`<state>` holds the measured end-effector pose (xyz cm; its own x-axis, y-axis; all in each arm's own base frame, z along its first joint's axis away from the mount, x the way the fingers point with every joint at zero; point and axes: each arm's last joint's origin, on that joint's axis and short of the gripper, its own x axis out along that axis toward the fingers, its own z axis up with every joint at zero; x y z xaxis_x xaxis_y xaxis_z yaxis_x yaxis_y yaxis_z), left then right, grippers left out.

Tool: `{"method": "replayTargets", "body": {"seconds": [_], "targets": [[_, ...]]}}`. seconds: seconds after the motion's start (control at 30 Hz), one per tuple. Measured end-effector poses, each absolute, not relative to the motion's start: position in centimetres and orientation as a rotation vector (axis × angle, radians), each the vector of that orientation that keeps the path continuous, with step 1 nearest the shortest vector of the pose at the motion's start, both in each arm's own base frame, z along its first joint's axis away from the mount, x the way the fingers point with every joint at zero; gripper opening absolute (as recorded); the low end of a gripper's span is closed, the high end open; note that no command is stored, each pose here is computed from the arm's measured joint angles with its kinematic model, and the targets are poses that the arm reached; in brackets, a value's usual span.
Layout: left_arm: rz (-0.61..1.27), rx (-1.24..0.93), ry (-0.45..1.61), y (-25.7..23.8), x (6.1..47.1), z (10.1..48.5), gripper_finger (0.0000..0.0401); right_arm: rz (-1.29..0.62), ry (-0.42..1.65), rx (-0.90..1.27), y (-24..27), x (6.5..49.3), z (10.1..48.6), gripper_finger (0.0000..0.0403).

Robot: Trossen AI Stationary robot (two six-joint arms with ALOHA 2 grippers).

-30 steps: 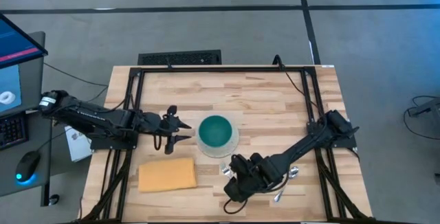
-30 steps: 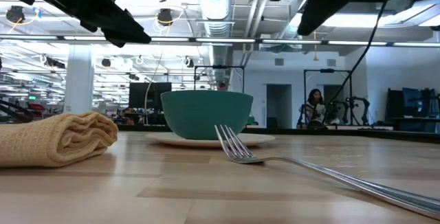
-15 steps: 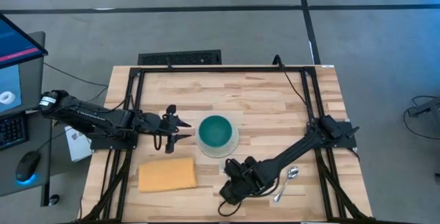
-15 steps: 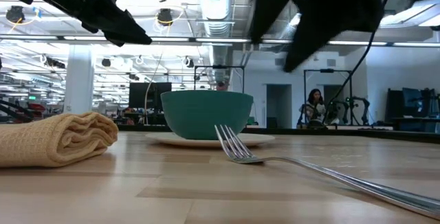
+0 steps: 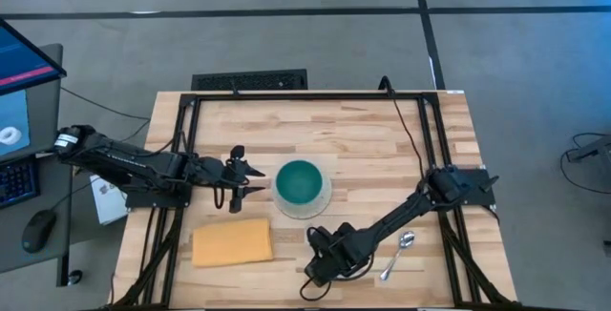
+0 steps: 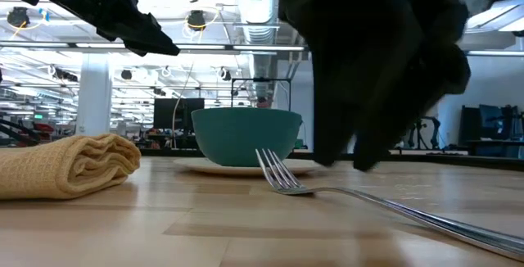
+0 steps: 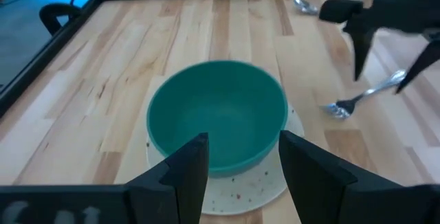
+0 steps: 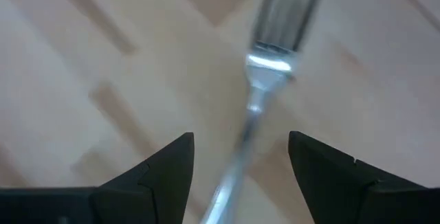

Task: Set table place
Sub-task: Move the fork from bottom to the right of the plate on the table

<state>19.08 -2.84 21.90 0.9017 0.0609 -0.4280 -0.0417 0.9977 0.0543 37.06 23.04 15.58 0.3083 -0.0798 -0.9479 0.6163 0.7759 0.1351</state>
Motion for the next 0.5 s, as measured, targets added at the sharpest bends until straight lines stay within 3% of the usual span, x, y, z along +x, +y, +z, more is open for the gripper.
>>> {"method": "replayTargets", "body": {"seconds": [0.23, 0.5], "targets": [[0.053, 0.046, 0.452, -2.8, 19.0, 21.8, 0.0169, -0.510, 1.228, 0.549, 23.2, 37.5, 13.4, 0.0260], [0.053, 0.047, 0.456, -2.8, 19.0, 21.8, 0.0169, -0.502, 1.222, 0.557, 23.2, 37.5, 13.6, 0.0260]]}}
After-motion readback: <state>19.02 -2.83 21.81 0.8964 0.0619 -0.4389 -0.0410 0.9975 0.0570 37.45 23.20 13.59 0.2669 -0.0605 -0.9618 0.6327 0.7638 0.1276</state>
